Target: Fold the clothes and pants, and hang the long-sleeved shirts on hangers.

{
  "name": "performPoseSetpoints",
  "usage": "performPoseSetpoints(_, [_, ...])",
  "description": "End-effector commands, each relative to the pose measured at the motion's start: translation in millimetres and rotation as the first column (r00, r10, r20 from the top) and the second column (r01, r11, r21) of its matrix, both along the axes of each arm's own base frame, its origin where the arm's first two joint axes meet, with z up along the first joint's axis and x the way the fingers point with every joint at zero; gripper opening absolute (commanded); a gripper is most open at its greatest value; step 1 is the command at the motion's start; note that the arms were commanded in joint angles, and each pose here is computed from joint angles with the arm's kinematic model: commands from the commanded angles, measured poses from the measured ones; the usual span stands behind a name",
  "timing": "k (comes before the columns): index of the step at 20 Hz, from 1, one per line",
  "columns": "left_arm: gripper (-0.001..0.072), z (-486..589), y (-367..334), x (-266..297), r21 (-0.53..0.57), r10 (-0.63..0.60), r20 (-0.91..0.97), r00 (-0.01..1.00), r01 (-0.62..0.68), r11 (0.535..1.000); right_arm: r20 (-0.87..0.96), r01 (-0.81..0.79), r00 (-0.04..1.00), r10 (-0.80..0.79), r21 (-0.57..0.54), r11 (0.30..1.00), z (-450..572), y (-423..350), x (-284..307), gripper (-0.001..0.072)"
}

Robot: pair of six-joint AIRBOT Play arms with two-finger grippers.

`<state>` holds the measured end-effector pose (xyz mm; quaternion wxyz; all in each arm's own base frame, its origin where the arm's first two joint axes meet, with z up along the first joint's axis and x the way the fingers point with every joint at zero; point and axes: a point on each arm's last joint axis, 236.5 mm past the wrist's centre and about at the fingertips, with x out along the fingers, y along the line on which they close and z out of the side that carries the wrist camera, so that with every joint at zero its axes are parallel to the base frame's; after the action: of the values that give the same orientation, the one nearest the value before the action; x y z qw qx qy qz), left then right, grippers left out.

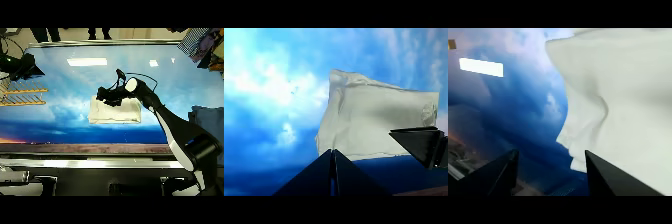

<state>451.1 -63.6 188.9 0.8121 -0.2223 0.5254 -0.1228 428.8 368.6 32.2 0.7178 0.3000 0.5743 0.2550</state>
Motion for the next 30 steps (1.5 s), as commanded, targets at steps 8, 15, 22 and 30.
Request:
performPoseSetpoints(8, [0.0018,-0.3,0.4,0.2,0.0,0.0,0.0,1.0,0.0,1.0,0.065,0.105,0.993,-0.102,-0.05,0.993,66.4,-221.8,35.1,0.0497])
performPoseSetpoints(15, [0.0018,-0.3,0.4,0.2,0.012,-0.021,0.011,1.0,0.02,1.0,-0.124,0.141,0.983,-0.138,0.017,0.99,-38.0,-301.9,13.7,0.0541])
performPoseSetpoints(22, [0.0018,-1.3,0.5,0.7,0.011,-0.02,0.009,1.0,0.02,1.0,-0.23,0.051,0.973,-0.028,0.093,0.994,-103.0,-256.1,3.0,0.0541])
performPoseSetpoints(30, [0.0019,-9.0,0.8,4.0,0.008,-0.02,-0.008,1.0,0.02,1.0,-0.251,0.005,0.968,0.019,0.093,0.996,-126.3,-217.9,-0.7,0.0438])
